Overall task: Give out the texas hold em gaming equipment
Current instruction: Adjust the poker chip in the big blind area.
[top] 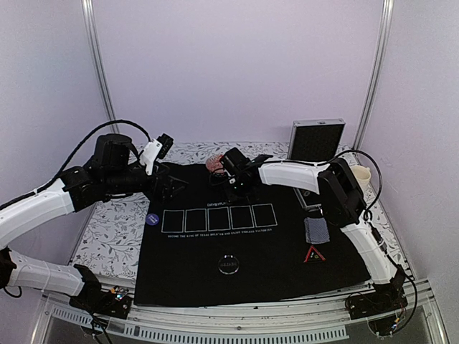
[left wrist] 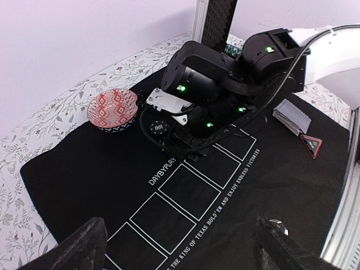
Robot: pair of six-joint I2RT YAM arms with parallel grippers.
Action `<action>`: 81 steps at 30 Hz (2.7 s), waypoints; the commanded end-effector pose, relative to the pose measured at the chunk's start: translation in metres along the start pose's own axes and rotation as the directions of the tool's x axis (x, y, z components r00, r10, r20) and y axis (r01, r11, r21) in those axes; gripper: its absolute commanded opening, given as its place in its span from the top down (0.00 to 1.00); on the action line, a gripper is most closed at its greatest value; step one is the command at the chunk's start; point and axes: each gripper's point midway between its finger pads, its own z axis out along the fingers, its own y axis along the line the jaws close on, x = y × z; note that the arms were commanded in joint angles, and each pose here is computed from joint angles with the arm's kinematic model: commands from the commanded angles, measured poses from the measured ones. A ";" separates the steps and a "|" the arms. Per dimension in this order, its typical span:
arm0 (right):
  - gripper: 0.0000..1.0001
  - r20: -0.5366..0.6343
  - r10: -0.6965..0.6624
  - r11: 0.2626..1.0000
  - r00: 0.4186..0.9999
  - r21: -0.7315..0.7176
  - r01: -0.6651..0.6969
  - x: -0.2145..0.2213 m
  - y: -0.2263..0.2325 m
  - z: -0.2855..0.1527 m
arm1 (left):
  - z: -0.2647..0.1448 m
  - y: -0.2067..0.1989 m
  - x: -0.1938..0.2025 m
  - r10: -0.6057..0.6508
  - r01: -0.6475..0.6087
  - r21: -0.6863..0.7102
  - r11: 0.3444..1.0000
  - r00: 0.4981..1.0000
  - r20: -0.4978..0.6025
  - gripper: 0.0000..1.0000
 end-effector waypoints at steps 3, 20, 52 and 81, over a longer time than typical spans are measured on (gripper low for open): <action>0.44 -0.062 0.011 0.999 0.998 0.051 -0.008 0.022 -0.010 0.024 | -0.004 0.004 -0.002 0.004 -0.004 -0.006 1.000 1.000 0.020 0.09; 0.51 -0.084 -0.016 0.999 0.996 0.040 0.019 0.026 -0.006 0.031 | -0.003 0.003 -0.002 0.002 -0.002 -0.001 1.000 1.000 0.019 0.09; 0.63 0.097 -0.017 1.000 0.995 0.009 0.016 -0.031 -0.007 -0.051 | -0.003 0.004 -0.002 0.006 -0.006 -0.008 1.000 1.000 0.018 0.09; 0.37 -0.157 -0.134 0.991 0.978 -0.024 0.132 0.046 -0.003 0.019 | 0.000 0.005 0.001 0.004 -0.004 -0.012 1.000 1.000 0.008 0.09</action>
